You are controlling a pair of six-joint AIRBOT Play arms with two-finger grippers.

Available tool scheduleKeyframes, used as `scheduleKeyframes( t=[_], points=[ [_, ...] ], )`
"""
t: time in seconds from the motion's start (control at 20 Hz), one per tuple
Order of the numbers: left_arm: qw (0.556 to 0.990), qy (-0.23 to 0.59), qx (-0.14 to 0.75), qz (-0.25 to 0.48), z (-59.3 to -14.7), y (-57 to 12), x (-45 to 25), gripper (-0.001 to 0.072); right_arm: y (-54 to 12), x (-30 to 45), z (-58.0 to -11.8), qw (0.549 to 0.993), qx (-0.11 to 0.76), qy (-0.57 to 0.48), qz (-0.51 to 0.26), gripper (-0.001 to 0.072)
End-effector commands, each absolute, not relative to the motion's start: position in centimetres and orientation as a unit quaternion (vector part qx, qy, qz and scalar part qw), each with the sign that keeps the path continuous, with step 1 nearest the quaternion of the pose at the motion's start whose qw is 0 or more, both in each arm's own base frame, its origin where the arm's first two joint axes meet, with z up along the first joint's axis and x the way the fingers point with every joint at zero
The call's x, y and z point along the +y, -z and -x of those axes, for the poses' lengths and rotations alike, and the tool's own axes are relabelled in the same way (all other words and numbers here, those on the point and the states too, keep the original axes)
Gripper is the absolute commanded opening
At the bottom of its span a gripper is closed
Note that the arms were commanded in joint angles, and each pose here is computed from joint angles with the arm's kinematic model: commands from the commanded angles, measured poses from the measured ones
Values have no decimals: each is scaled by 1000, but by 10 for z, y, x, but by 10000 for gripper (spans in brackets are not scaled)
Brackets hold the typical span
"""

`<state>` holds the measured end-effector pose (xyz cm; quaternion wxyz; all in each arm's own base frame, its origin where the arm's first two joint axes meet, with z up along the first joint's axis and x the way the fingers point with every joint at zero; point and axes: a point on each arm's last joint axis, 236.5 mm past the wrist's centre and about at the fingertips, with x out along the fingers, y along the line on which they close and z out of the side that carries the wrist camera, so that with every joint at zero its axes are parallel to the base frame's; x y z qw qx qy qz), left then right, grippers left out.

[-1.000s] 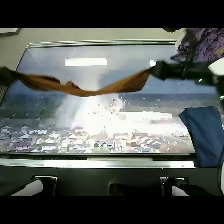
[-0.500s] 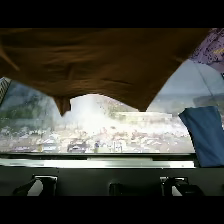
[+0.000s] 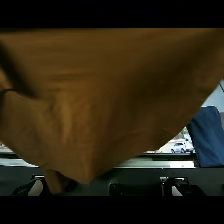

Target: Fold the clothes and pants, and hang the long-sleeved shirts on hangers.

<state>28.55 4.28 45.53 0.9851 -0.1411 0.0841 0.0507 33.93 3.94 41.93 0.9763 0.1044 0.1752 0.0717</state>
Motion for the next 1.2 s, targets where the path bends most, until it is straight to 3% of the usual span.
scheduleKeyframes(
  t=[0.0, 0.2, 0.4, 0.6, 0.85, 0.95, 1.05, 1.1, 1.15],
  points=[
    [955, -15, 218, 199, -358, -348, 48, 15, -306, 39, -418, 930, 341, -54, -126, 31],
    [910, -29, 352, 217, -459, -174, 64, 15, -151, 50, -501, 858, 486, -53, -157, 31],
    [877, -25, 432, 210, -537, -31, 59, 15, -22, 58, -543, 804, 560, -38, -197, 31],
    [848, 2, 495, 190, -563, 52, 36, 16, 44, 68, -560, 783, 579, -37, -223, 32],
    [829, 4, 524, 194, -557, 78, 36, 24, 66, 85, -562, 779, 587, -43, -216, 33],
    [818, 7, 541, 198, -548, 77, 39, 141, 67, 89, -558, 773, 595, -47, -216, 41],
    [803, 14, 561, 201, -538, 65, 44, 481, 66, 96, -544, 752, 618, -57, -223, 190],
    [799, 21, 568, 197, -533, 53, 49, 554, 63, 97, -534, 742, 631, -61, -218, 257],
    [797, 29, 572, 190, -527, 39, 55, 553, 57, 97, -524, 735, 642, -74, -203, 286]
  ],
)
